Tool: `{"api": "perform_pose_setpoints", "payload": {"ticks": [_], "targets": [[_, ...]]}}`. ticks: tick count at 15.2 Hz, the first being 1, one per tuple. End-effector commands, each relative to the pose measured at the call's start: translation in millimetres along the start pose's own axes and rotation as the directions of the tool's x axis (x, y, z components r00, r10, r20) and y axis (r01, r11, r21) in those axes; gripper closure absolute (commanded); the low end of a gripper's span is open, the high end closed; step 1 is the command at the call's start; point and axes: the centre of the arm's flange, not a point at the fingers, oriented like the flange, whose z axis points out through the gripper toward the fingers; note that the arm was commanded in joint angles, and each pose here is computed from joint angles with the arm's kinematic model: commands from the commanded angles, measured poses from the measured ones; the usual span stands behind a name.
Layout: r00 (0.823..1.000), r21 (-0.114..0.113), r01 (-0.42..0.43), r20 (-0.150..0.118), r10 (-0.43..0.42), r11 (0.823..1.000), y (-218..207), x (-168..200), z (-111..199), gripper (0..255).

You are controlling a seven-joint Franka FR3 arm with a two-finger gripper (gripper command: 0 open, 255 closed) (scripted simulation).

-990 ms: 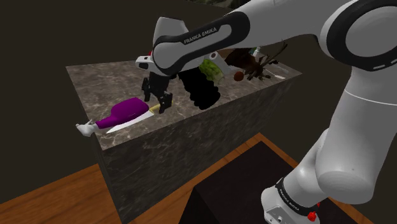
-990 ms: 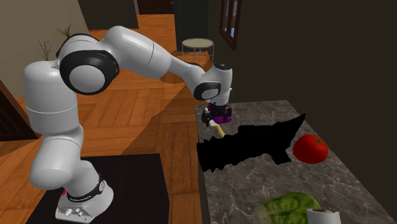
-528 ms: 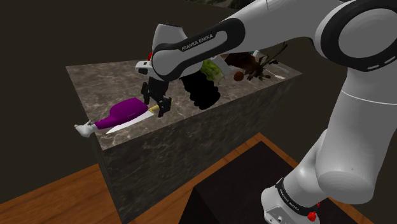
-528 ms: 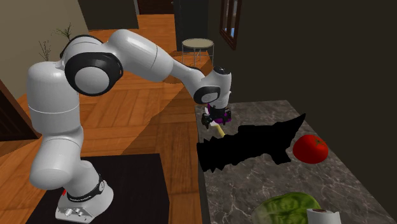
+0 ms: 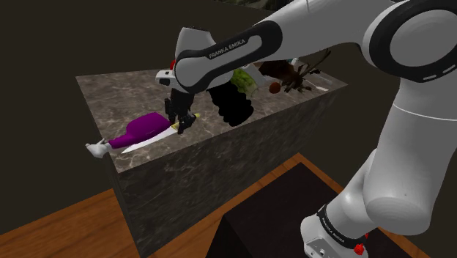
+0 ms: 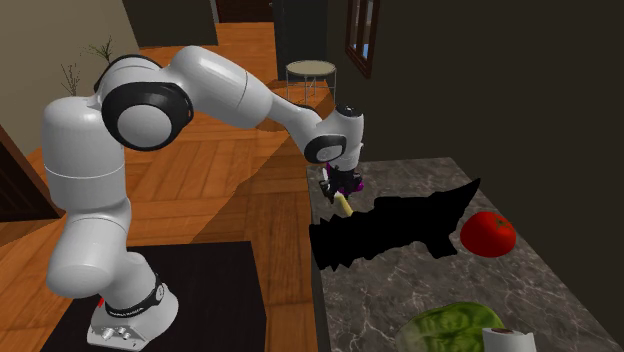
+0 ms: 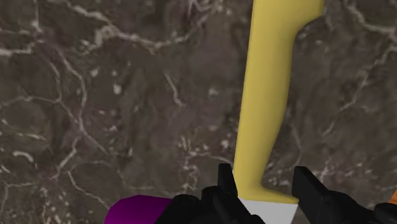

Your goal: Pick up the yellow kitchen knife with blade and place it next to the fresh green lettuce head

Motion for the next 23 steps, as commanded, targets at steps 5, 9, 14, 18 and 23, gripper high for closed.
{"api": "perform_pose_setpoints", "payload": {"ticks": [5,9,14,18,23], "targets": [[1.000,0.001,0.000,0.000,0.000,1.000,-0.1,-0.1,0.6,255],[1.000,0.001,0.000,0.000,0.000,1.000,0.6,2.7,-20.3,255],[1.000,0.001,0.000,0.000,0.000,1.000,1.5,6.3,-46.4,255],[1.000,0.001,0.000,0.000,0.000,1.000,2.2,9.1,-67.3,255],[1.000,0.001,0.000,0.000,0.000,1.000,3.1,12.6,-93.5,255]]}}
